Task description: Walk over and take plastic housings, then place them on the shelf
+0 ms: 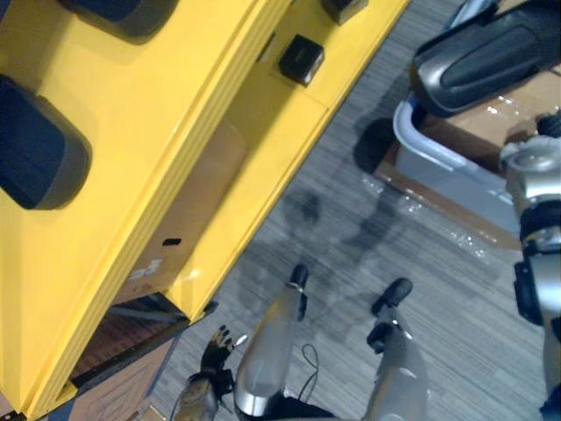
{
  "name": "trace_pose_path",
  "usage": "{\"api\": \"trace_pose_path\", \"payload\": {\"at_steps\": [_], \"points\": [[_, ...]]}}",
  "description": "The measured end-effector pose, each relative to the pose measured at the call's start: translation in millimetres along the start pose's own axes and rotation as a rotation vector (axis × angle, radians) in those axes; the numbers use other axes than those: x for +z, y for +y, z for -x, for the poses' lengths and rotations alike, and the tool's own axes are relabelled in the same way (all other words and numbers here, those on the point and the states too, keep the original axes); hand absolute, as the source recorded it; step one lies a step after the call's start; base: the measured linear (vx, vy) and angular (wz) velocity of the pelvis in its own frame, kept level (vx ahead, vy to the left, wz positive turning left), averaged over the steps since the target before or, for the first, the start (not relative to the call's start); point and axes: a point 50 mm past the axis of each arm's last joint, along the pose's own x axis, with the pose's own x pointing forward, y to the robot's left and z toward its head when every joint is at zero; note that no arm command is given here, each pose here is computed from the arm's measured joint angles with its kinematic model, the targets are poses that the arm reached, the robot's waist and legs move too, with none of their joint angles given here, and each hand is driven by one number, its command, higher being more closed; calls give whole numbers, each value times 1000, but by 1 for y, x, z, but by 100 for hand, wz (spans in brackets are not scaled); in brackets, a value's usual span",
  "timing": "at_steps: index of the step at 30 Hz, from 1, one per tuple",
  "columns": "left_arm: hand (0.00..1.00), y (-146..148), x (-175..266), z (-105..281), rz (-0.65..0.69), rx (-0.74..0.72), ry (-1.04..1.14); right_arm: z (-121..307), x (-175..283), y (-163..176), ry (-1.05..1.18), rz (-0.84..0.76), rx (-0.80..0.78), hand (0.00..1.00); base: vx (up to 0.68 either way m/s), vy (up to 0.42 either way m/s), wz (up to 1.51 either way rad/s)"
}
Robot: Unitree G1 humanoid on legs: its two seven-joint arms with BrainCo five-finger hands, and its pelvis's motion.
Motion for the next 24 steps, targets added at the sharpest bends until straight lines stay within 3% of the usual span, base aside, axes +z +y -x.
{"api": "trace_pose_path", "payload": {"at_steps": [3,7,11,16,20,24], "points": [[0,0,-1,0,5,3,4,2,19,-6,-99,-51,-126,0,0,0,0],[0,3,-2,0,5,8,25,12,64,-27,-267,-258,-369,0,0,0,0],[0,4,-2,0,34,15,34,29,95,-33,-420,-375,-425,0,1,4,-3],[0,5,-1,-1,49,21,44,57,115,-6,-546,-378,-245,0,-11,2,-7],[0,5,0,-1,49,19,39,77,114,33,-590,-252,44,0,9,-4,4],[0,4,1,-1,49,14,32,79,108,54,-545,-176,197,0,25,-4,12]]}}
